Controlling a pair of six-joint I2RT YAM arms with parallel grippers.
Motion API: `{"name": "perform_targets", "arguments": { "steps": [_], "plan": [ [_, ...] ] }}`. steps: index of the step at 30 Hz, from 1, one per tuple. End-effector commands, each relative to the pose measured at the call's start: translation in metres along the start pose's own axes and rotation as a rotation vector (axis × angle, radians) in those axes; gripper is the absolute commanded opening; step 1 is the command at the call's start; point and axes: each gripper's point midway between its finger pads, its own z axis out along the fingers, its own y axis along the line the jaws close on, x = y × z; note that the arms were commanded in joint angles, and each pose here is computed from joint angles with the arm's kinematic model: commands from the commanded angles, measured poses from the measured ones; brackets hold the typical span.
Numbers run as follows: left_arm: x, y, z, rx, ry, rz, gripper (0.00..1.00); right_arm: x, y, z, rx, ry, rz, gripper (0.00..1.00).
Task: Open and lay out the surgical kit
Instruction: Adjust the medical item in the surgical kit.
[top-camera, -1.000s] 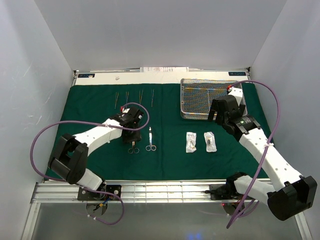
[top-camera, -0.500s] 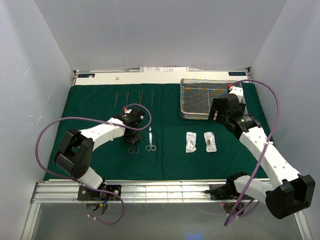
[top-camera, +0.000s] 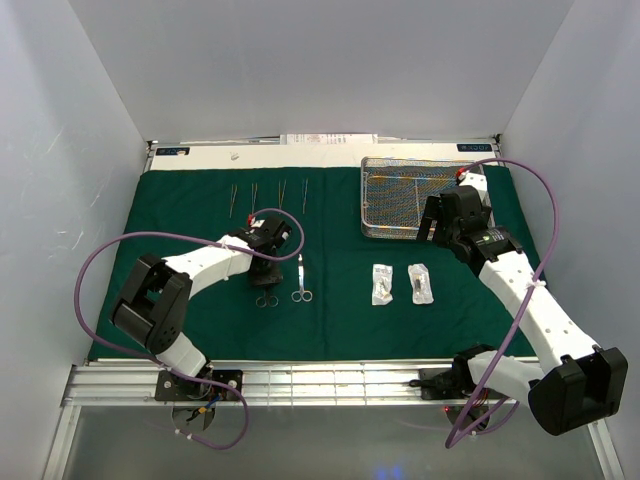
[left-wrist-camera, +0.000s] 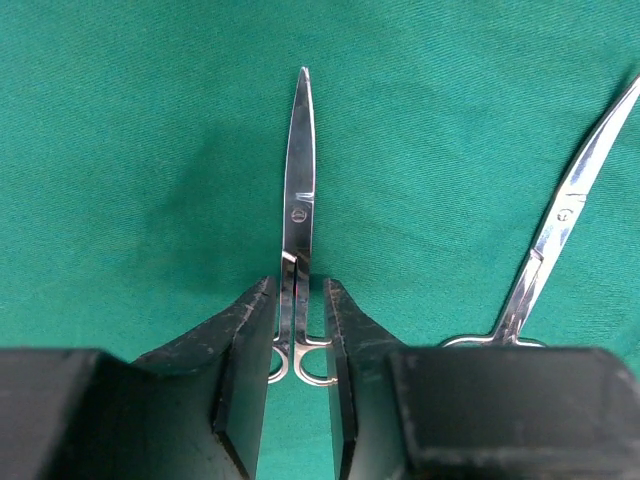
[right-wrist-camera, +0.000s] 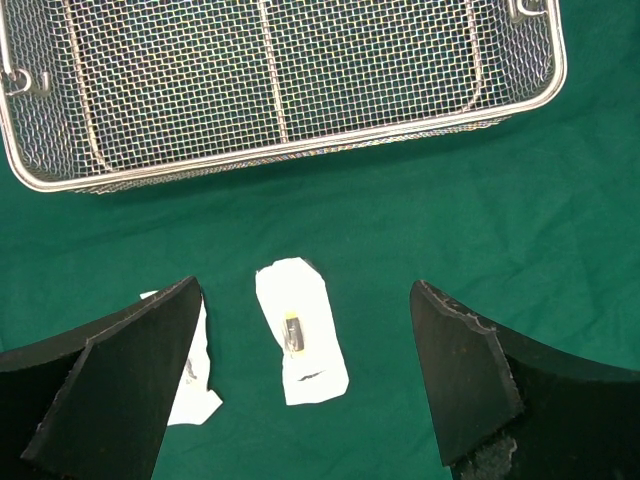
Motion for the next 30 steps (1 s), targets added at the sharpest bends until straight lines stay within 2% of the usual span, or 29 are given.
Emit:
{"name": "perform_targets", "arguments": {
  "steps": [1,18,25,30],
  "plan": [
    [-0.010,-0.003,-0.003,0.004,-0.040,0.002,0.36,-0.008,0.003,0.002,-0.018,-0.030,0.011,0.90],
    [-0.004,0.004,0.002,-0.021,-0.026,0.031,0.24,-0.007,0.001,0.003,-0.026,-0.027,0.023,0.90],
    [-0.006,0.007,0.001,-0.038,-0.032,0.036,0.35,-0.007,0.001,0.003,-0.030,-0.027,0.025,0.90],
    [-0.006,0.009,0.001,-0.049,-0.036,0.040,0.36,-0.006,0.002,0.004,-0.033,-0.023,0.025,0.90]
  ]
}}
